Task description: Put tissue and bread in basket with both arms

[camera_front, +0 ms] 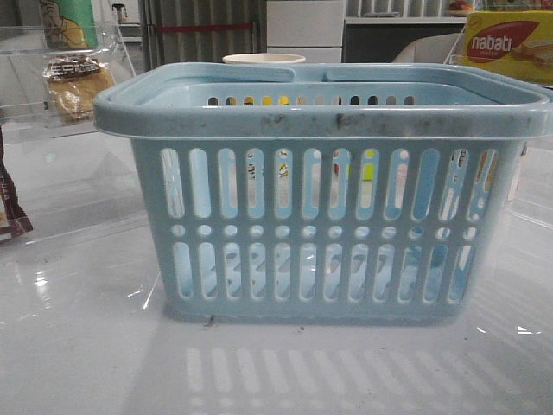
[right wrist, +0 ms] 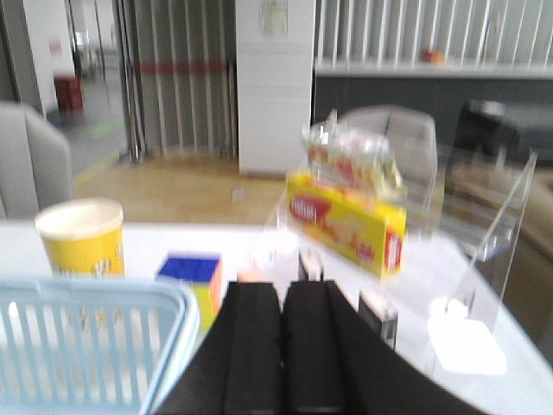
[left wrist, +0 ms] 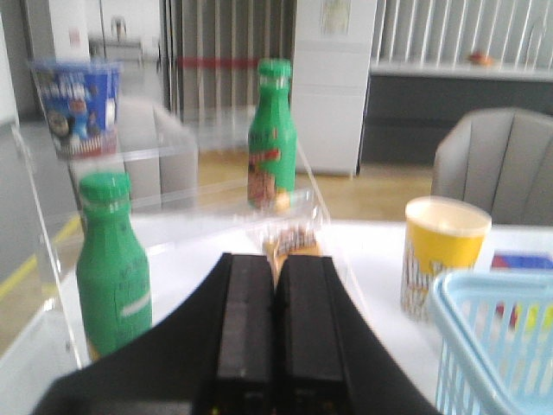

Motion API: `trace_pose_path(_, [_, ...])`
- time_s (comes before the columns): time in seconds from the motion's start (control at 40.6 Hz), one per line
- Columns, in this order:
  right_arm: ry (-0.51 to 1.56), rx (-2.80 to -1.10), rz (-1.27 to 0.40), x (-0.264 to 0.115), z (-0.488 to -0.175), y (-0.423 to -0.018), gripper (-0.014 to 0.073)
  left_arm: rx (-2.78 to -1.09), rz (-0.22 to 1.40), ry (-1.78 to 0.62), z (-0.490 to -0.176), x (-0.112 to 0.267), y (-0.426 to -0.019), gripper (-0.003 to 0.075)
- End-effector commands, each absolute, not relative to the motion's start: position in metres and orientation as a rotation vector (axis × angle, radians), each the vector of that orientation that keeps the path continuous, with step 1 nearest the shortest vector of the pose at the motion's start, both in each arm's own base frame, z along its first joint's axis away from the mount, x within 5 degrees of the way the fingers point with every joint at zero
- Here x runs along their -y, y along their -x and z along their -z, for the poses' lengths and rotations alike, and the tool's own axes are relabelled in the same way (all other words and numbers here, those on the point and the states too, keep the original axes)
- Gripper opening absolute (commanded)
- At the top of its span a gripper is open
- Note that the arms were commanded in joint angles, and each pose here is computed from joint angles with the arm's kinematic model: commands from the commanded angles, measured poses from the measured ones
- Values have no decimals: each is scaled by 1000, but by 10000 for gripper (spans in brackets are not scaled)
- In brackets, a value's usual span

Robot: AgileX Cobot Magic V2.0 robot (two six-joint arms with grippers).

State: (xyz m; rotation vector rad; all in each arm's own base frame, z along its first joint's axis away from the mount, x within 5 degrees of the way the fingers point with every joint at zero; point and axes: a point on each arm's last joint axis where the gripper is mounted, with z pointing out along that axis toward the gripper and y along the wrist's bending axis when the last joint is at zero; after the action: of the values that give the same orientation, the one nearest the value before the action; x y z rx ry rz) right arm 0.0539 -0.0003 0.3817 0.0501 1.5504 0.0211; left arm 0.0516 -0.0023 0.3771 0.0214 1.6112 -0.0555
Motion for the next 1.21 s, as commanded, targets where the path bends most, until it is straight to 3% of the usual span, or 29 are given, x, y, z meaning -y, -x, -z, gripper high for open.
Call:
trace_pose_path(0.0, [-48,-1612,-16,1,-390,-72,84,-1648,63,-21,-385,4,-68,93])
trace_pose_path(0.221, [-54,-1870,-20,2,-365,-106,84,-1867,65,-21,-366,5,-94,93])
trace_pose_path(0.418, [-61,-2061,-24,3,-339,-130,84,-1962,62,-22,-354,6,-106,93])
trace_pose_path(0.517, [-63,-2126,-25,3,-332,-138,132,-2007,49,-26,-350,6,-110,101])
trace_pose_path(0.615, [-64,-2167,-26,3,-326,-145,273,-2029,27,-42,-348,5,-113,201])
trace_pose_path(0.713, [-66,-2200,-27,3,-322,-151,455,-2035,16,-51,-347,5,-114,388])
trace_pose_path(0.812, [-67,-2225,-26,4,-318,-158,503,-2035,16,-51,-347,5,-114,498])
trace_pose_path(1.181, [-218,-2211,56,36,-345,-216,498,-2036,16,-51,-347,5,-114,452])
